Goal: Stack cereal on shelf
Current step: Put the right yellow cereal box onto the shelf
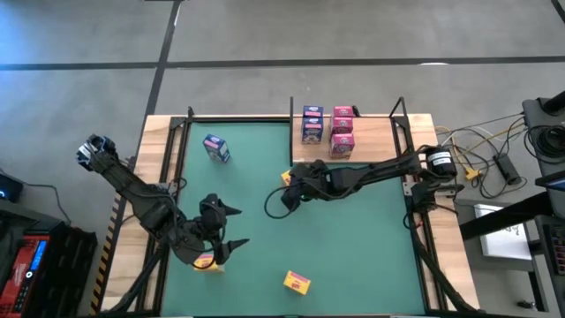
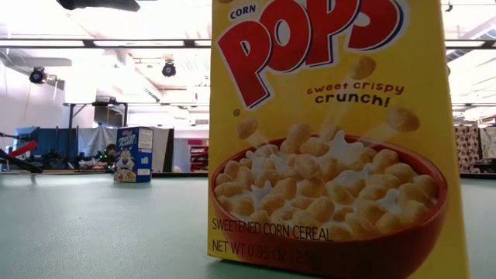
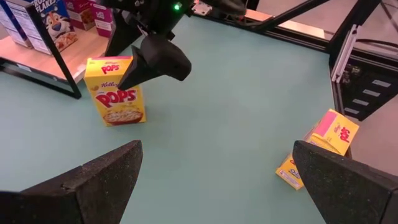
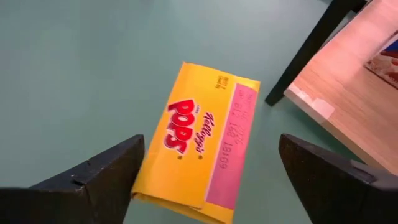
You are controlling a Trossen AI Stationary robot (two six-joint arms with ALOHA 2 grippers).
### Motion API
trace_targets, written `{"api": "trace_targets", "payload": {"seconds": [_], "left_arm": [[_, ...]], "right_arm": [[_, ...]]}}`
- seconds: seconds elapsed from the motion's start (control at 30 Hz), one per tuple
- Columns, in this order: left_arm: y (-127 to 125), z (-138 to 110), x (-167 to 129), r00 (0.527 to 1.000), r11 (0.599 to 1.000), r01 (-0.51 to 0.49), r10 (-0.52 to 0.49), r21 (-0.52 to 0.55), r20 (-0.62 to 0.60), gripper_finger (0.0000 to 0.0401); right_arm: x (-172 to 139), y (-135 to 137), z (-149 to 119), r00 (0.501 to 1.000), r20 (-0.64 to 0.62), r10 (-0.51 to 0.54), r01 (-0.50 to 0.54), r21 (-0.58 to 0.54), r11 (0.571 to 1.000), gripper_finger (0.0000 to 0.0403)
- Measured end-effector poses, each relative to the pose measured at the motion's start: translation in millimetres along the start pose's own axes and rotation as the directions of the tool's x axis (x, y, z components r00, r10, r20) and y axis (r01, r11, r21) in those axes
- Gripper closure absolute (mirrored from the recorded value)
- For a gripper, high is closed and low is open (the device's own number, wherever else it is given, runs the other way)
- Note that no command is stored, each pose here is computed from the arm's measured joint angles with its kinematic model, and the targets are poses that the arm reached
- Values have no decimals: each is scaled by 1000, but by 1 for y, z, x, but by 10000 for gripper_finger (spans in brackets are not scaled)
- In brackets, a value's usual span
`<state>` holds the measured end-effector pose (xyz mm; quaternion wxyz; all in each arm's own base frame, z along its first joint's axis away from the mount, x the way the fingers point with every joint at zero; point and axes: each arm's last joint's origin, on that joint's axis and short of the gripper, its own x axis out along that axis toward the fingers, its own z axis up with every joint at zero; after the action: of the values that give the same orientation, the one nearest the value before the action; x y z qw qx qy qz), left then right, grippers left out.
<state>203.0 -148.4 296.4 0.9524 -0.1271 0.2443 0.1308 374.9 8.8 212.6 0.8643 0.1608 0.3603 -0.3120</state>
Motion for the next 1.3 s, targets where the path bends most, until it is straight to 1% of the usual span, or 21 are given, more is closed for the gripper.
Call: {"api": "trace_targets", "payload": {"seconds": [0.33, 0.5, 0.67, 0.87, 1.07, 1.3], "left_arm": [[1, -1, 0, 1000, 1000, -6, 6, 11, -7, 3], [2, -3, 0, 1000, 999, -17, 18, 27, -19, 3], [3, -3, 0, 999, 999, -22, 23, 34, -24, 3], [3, -3, 0, 999, 999, -25, 26, 38, -26, 3], [3, -3, 0, 999, 999, -34, 35, 41, -20, 3], [4, -3, 0, 999, 998, -53, 53, 43, -2, 3]], "right_arm": [[-1, 0, 1, 1000, -3, 1, -1, -11, 1000, 142], [-4, -3, -1, 999, -43, -23, 21, -36, 999, 186], [-8, -5, -2, 995, -85, -55, 49, -69, 996, 217], [-29, -10, -4, 983, -155, -102, 81, -140, 987, 232], [-69, -17, -12, 969, -205, -134, 87, -223, 971, 234], [-112, -29, -17, 971, -194, -142, 92, -248, 964, 234]]}}
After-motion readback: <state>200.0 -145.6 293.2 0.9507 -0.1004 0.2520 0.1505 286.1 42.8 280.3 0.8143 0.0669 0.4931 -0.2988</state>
